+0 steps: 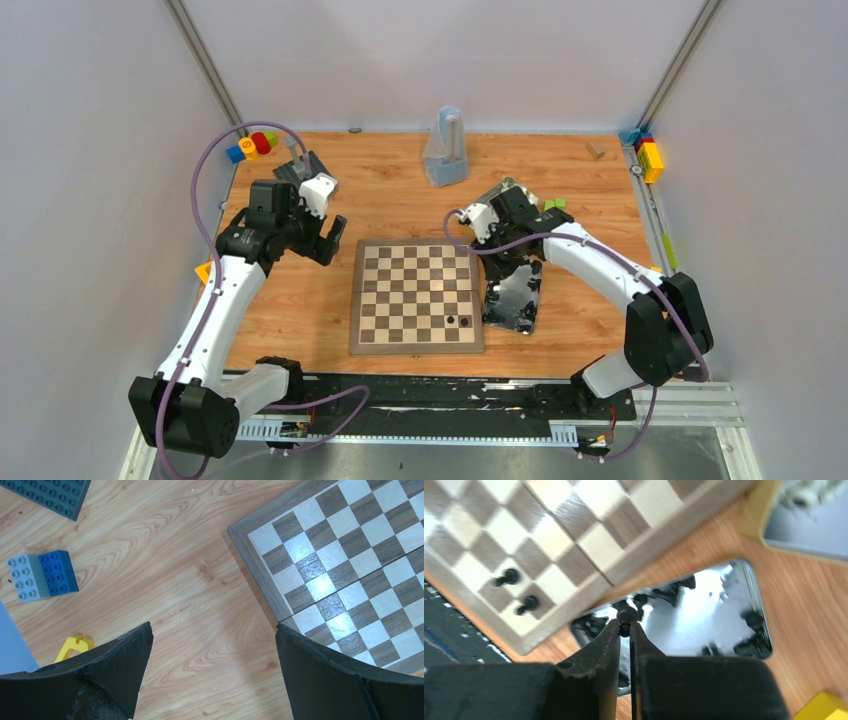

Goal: Set up the chess pieces on the board
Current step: Pick up the chess piece from the storage box, then place the chess piece on the chessboard.

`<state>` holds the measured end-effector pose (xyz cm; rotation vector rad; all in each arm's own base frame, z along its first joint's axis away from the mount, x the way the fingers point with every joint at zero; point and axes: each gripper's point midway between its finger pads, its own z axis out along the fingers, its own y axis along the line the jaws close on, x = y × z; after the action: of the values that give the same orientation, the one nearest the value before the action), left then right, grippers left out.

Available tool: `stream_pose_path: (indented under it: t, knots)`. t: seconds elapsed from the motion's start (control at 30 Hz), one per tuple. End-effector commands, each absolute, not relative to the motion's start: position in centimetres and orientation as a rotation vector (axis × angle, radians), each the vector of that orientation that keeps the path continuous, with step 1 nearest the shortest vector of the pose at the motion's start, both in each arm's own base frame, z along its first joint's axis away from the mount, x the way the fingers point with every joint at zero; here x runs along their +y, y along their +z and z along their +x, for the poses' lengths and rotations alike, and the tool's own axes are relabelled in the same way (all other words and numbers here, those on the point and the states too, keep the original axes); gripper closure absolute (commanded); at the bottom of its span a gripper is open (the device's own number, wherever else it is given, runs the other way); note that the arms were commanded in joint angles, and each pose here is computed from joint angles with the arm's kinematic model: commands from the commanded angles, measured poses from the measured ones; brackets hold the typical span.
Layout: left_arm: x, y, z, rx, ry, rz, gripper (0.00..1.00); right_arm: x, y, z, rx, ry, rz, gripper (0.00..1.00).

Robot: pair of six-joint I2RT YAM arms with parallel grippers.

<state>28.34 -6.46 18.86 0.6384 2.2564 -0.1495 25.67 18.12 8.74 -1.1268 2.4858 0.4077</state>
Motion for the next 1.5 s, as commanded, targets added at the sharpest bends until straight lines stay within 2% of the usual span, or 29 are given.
stream_pose_path:
  t: [0.0, 0.43, 1.47]
  knots:
    - [-6.3, 20.5, 29.2, 2.199, -0.128, 0.613, 0.0, 22.5, 12.0, 24.0, 2.325, 0.482, -1.303, 1.0]
    - [-4.8, 20.7, 29.4, 2.231, -0.104, 0.522, 0.0, 30.4, 9.8, 18.8, 2.202, 0.541, -1.7, 0.98]
    - [-5.0, 20.6, 29.1, 2.216, -0.119, 0.544, 0.0, 32.3, 6.9, 17.4, 2.216, 0.527, -1.8, 0.93]
